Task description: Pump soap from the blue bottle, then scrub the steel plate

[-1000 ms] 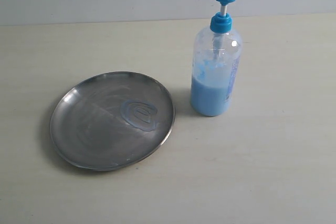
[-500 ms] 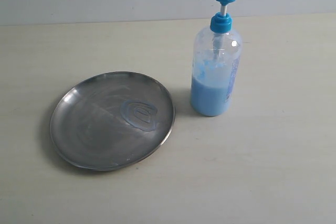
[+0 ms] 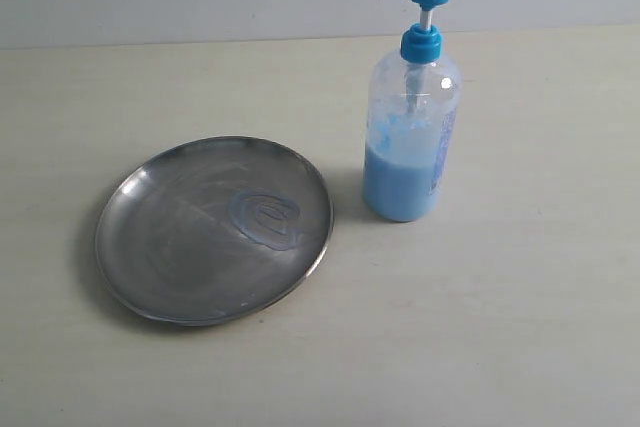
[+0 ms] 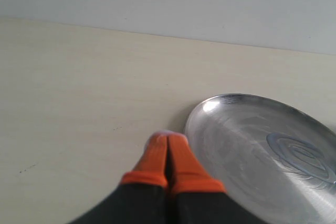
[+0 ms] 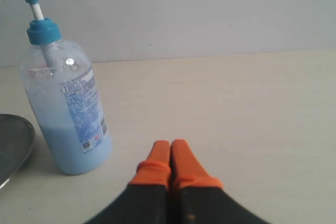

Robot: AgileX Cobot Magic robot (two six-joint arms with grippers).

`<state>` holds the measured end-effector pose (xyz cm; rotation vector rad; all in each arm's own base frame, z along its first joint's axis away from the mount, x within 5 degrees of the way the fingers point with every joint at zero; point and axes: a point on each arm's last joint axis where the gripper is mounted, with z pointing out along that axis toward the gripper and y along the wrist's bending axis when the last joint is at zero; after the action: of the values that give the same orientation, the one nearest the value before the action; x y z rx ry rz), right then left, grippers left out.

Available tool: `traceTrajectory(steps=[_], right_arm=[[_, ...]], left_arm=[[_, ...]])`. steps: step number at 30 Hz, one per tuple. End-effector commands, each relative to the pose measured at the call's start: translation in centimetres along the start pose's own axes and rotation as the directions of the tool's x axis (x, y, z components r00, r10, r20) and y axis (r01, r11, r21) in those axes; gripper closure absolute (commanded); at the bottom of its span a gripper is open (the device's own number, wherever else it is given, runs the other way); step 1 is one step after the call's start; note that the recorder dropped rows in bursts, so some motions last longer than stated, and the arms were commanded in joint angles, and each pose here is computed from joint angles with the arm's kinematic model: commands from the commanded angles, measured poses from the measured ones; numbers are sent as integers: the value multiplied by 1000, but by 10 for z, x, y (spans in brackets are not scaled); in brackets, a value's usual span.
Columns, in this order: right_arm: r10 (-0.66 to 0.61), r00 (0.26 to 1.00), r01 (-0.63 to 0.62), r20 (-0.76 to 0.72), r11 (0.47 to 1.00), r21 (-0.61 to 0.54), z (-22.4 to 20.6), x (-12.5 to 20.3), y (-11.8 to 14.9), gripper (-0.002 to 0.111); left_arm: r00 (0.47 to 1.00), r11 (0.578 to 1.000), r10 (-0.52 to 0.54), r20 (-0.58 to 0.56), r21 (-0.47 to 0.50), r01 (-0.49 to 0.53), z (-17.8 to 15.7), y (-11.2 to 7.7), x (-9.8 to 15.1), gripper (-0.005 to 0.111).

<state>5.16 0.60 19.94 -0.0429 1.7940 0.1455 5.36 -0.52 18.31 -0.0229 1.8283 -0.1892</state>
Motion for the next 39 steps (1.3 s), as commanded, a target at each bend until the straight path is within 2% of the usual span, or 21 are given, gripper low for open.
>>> traceTrajectory(steps=[1, 5, 10, 19, 39], right_arm=[[-7, 1000, 8, -18, 999, 43, 5, 14, -3, 108], [-10, 1000, 11, -23, 998, 59, 5, 15, -4, 108], [-76, 997, 76, 2, 995, 59, 5, 13, -4, 108], [-51, 998, 48, 48, 997, 58, 5, 9, -4, 108], [-44, 998, 41, 47, 998, 57, 5, 9, -4, 108]], left_arm=[[1000, 1000, 4, 9, -2, -4, 0, 0, 0, 107], [1000, 1000, 4, 9, -2, -4, 0, 0, 0, 107], [1000, 1000, 4, 9, -2, -4, 0, 0, 0, 107], [1000, 1000, 6, 9, -2, -6, 0, 0, 0, 107], [1000, 1000, 6, 9, -2, -6, 0, 0, 0, 107]])
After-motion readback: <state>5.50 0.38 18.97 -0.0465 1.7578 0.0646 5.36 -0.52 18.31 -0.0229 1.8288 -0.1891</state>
